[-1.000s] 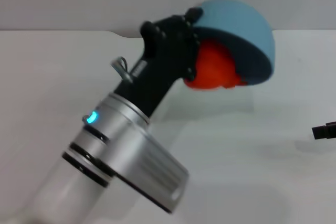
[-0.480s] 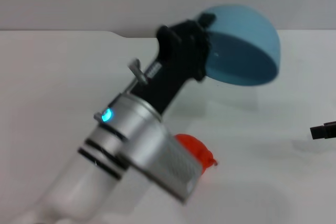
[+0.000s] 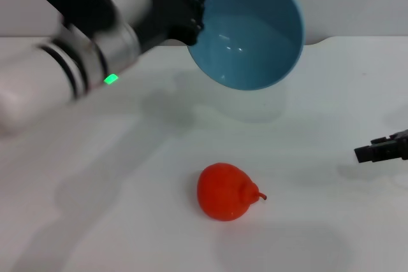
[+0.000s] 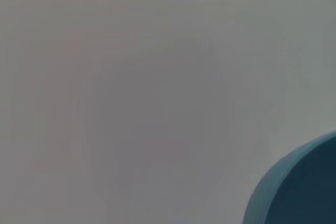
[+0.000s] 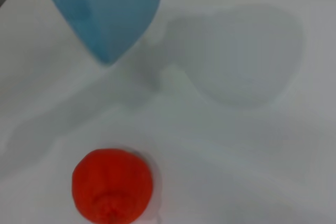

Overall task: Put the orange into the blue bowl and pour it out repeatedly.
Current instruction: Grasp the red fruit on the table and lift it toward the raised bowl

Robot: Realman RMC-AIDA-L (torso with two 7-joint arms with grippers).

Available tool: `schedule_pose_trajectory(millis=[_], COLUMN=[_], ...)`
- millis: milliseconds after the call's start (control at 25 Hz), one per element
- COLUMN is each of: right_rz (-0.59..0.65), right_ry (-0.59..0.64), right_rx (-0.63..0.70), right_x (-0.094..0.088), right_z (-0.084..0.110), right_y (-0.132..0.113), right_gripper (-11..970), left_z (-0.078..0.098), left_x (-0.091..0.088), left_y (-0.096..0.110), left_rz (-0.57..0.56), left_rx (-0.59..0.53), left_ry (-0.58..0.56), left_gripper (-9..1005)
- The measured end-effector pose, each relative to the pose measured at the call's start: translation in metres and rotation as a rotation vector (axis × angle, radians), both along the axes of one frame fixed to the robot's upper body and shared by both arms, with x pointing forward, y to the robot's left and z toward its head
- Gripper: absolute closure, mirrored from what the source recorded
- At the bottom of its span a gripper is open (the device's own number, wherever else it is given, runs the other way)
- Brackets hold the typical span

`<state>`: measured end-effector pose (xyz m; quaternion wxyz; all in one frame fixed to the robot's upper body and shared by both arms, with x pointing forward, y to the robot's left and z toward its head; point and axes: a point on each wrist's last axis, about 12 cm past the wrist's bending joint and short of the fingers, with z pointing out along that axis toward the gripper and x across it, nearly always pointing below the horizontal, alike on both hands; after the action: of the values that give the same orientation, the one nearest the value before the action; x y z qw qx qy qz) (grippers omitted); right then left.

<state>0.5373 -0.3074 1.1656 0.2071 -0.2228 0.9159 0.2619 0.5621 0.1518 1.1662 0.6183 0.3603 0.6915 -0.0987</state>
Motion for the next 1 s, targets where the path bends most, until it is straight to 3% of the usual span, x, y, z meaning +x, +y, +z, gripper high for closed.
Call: schedule_pose_trajectory(millis=[160,280,440,760,1000], right_rz=[0.066,0.127,0.214,0.449,0.534], right_ry=[-0.014,-0.028,-0.082,-0.245,-0.264], right_rx=[-0.033,-0.058,-0.081,0.051,0.017], right_x=[0.005,0.009,0.017,0.017,0.014], right_z=[-0.002,-0.005,-0.014,-0.033,-0.043], right_y=[0.014,0.027,0.049,0.1,0.122], right_gripper=[508,509,511,516,519], left_z=[0.009,0.013,0.014,0.039,0.042], left_x=[0.027,0.041,0.048,0.029,0.009], left_y=[0.028,0.046,0.063,0.109,0.129], left_rz=[-0.011,0.028,0.126,0.297,0.34], left_rx=[-0.129,-0.129,-0.101,-0.112,-0.083], left_ry=[0.332,0.547,0.739,0.917,0.984], left_gripper=[996,996,996,997,997])
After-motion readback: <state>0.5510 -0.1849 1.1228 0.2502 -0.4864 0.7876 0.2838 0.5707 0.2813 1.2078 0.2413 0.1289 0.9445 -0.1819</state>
